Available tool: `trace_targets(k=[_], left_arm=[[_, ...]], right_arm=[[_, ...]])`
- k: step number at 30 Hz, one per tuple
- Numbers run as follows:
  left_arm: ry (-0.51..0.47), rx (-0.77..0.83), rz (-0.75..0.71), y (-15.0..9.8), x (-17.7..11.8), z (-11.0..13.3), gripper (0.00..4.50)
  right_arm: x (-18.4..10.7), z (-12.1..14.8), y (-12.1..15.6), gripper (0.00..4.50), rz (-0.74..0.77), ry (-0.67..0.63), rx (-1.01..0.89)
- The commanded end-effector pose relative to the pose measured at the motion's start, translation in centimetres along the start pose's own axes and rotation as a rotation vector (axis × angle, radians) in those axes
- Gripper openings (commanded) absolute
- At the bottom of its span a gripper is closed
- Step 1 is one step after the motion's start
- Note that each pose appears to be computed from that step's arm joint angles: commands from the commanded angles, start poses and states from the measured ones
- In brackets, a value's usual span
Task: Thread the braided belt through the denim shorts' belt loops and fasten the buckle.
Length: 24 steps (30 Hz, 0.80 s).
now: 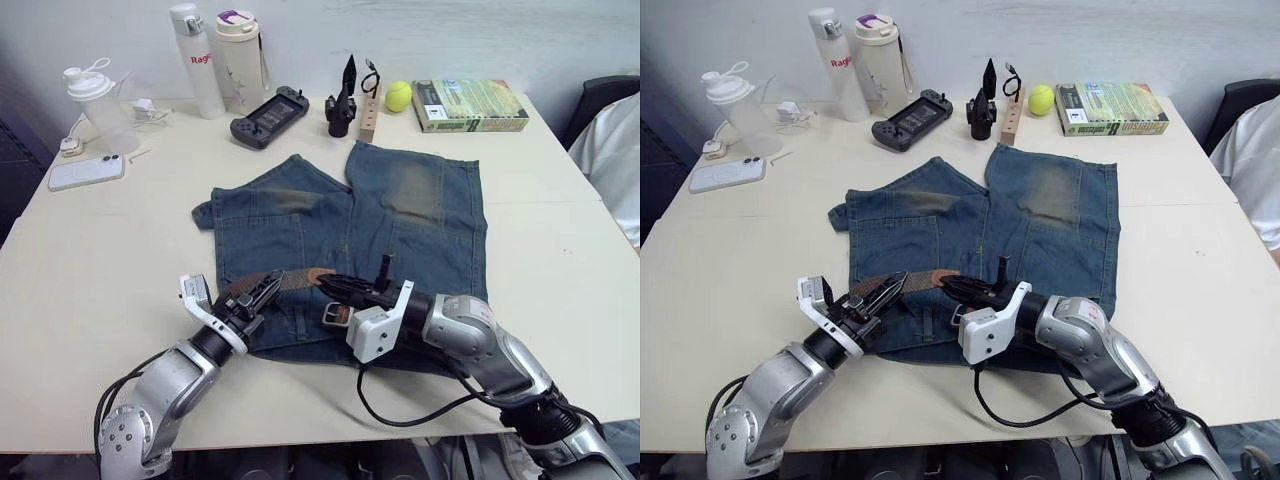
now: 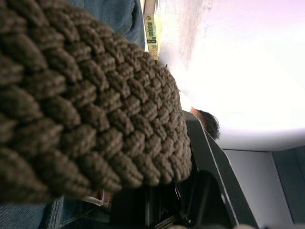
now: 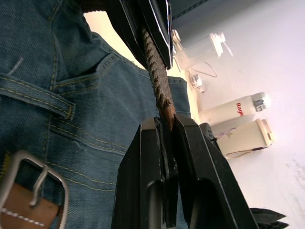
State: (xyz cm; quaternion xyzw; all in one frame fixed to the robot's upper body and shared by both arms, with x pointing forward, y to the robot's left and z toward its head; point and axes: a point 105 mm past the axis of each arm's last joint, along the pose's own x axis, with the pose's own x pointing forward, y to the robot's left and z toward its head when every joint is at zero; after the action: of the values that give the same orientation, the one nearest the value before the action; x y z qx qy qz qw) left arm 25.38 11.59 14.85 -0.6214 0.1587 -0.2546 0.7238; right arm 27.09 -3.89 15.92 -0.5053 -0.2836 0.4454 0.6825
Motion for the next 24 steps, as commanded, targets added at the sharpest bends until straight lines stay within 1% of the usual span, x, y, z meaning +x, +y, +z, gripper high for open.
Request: trace_targets(k=[1,3,5,6,8,10,13,15,20,24], left_arm=[[0.002,0.043,-0.078,-1.8,-0.4,0.0,0.00],[-0.003,0.053,-0.077,-2.0,-0.5,0.1,0.00],[-0.009,0.077,-0.071,-2.1,-0.7,0.5,0.00],[-0.021,0.106,-0.058,-2.0,-1.1,1.1,0.00],[0.002,0.190,-0.006,-1.6,-2.3,1.7,0.00],[0.046,0.256,0.057,-0.9,-3.5,1.8,0.00],[0.017,0.268,0.112,0.0,-5.1,2.6,0.00],[0.041,0.291,0.150,0.4,-6.0,2.6,0.00],[0.065,0.315,0.184,0.8,-6.4,2.1,0.00],[0.052,0.340,0.207,1.1,-6.2,2.5,0.00]], right_arm=[[-0.2,0.3,-1.0,0.85,-0.034,-0.007,0.082],[-0.3,0.1,-1.5,1.61,-0.065,0.003,0.138],[-0.6,-0.5,-1.8,2.59,-0.089,0.027,0.203],[-1.2,-1.3,-1.9,3.05,-0.091,0.058,0.301],[-2.5,-2.4,-2.0,3.94,-0.081,0.091,0.478],[-3.6,-2.8,-2.0,3.94,-0.060,0.101,0.611],[-4.8,-2.5,-1.9,3.94,-0.036,0.082,0.812],[-5.4,-2.3,-2.0,3.94,-0.025,0.078,0.921],[-5.7,-1.9,-2.3,3.94,-0.024,0.076,1.018],[-5.7,-1.5,-2.2,3.94,-0.021,0.079,1.042]])
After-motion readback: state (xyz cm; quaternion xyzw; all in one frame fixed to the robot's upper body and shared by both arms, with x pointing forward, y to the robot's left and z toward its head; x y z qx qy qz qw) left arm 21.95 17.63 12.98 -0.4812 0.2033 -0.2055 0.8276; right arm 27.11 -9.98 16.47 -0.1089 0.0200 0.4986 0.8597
